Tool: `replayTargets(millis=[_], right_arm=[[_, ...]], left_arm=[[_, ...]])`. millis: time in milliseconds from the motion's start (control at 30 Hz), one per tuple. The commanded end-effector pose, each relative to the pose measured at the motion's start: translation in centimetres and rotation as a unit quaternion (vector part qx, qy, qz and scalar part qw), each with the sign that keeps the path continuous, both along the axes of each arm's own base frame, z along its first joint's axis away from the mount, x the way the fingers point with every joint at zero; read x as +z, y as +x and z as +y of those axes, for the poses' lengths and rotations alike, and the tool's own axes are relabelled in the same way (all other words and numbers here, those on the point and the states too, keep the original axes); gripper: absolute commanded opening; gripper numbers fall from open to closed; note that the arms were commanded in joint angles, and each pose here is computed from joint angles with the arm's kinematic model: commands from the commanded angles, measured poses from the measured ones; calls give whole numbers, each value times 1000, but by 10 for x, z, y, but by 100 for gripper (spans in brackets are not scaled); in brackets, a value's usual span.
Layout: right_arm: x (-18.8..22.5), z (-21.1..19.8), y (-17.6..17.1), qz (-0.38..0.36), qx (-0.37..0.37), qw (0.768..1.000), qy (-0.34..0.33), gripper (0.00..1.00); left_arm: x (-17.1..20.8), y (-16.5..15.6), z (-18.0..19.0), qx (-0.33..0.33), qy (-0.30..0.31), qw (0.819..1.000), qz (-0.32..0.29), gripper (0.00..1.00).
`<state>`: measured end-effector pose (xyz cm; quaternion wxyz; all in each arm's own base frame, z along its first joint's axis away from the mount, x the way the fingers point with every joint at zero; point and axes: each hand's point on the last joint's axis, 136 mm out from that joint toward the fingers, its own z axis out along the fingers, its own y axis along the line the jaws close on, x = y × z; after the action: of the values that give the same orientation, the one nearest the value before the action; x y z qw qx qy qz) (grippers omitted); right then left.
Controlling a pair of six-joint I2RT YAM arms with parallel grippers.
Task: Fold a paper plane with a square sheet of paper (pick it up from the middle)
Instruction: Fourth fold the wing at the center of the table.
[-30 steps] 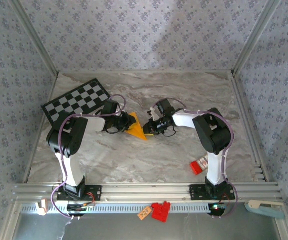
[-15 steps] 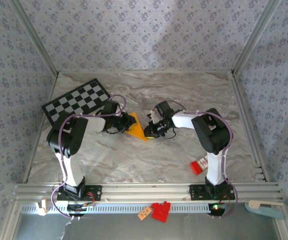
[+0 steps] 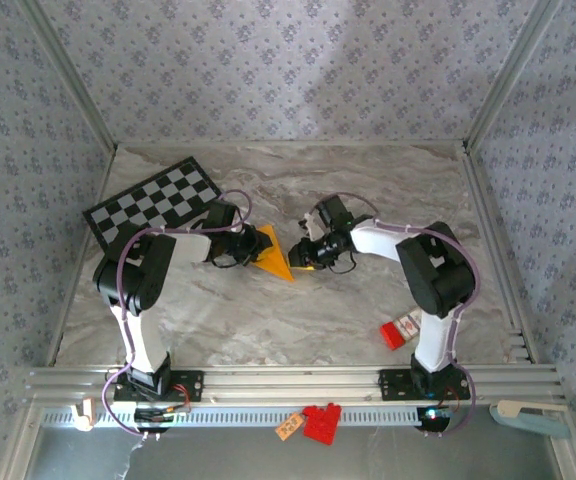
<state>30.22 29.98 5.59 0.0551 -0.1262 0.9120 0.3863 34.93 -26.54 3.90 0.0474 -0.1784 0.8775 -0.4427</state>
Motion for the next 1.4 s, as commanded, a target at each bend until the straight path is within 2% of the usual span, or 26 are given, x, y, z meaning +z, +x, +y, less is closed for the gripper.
replayTargets(millis=[0, 133, 333, 1367], right_arm=[[15, 3, 1, -2, 8, 1000, 12, 29], [22, 24, -6, 4, 35, 999, 36, 24], [2, 34, -13, 27, 43, 998, 27, 19], [-36, 29, -23, 64, 44, 997, -7, 19]], left_arm=[[3, 1, -4, -13, -2, 1000, -4, 18], [3, 1, -4, -13, -1, 1000, -3, 18], [2, 0, -4, -14, -1, 1000, -2, 18], [-1, 3, -6, -15, -2, 1000, 3, 18]])
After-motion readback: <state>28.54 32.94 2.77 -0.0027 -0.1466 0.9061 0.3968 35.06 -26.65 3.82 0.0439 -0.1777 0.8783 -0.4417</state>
